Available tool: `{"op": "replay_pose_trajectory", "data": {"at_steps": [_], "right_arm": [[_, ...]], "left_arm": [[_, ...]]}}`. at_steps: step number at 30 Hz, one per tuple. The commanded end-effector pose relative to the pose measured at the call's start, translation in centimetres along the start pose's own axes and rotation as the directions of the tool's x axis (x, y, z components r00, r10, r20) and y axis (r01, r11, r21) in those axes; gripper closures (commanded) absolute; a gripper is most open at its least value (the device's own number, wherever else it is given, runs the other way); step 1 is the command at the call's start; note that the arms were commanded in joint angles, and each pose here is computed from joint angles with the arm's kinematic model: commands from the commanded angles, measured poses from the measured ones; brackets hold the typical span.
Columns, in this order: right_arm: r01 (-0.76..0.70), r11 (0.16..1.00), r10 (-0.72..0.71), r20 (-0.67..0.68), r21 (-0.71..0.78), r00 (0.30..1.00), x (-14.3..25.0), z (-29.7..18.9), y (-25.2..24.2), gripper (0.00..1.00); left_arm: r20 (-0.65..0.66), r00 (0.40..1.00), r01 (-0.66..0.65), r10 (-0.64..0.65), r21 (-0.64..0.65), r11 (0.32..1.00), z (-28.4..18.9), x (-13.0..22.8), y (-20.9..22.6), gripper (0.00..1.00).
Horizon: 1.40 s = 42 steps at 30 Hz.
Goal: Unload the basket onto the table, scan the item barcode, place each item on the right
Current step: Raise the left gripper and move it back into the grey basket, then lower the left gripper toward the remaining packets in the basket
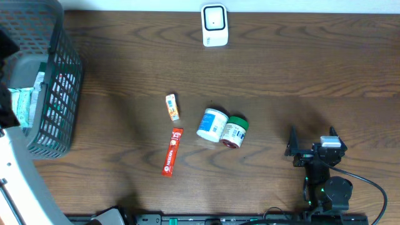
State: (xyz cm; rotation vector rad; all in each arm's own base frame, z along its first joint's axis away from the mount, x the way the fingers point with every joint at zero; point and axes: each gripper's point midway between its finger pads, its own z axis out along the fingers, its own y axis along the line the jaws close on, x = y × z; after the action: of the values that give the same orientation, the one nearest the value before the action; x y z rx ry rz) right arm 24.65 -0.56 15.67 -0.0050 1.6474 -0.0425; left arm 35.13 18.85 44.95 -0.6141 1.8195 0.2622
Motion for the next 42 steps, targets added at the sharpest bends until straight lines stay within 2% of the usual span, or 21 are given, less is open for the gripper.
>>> {"op": "replay_pose_trajectory", "data": {"at_steps": [1, 11, 19, 42], "right_arm": [[0.005, 1.0, -0.005, -0.005, -0.011, 1.0, 0.2, 0.0, 0.3, 0.01], [0.005, 1.0, -0.005, -0.005, -0.011, 1.0, 0.2, 0.0, 0.3, 0.01], [0.005, 1.0, -0.005, -0.006, -0.011, 1.0, 0.2, 0.0, 0.3, 0.01], [0.005, 1.0, -0.005, -0.005, -0.011, 1.0, 0.2, 0.0, 0.3, 0.01]], "left_arm": [[0.028, 0.999, 0.024, -0.02, -0.134, 0.991, 0.3, -0.8, 3.2, 0.92], [-0.052, 0.997, 0.038, -0.051, -0.224, 0.974, 6.4, 1.6, 7.2, 0.92], [-0.133, 0.988, 0.037, -0.076, -0.271, 0.962, 9.4, 4.3, 9.6, 0.92], [-0.293, 0.95, 0.012, -0.106, -0.305, 0.952, 13.8, 10.0, 11.4, 0.87]]}}
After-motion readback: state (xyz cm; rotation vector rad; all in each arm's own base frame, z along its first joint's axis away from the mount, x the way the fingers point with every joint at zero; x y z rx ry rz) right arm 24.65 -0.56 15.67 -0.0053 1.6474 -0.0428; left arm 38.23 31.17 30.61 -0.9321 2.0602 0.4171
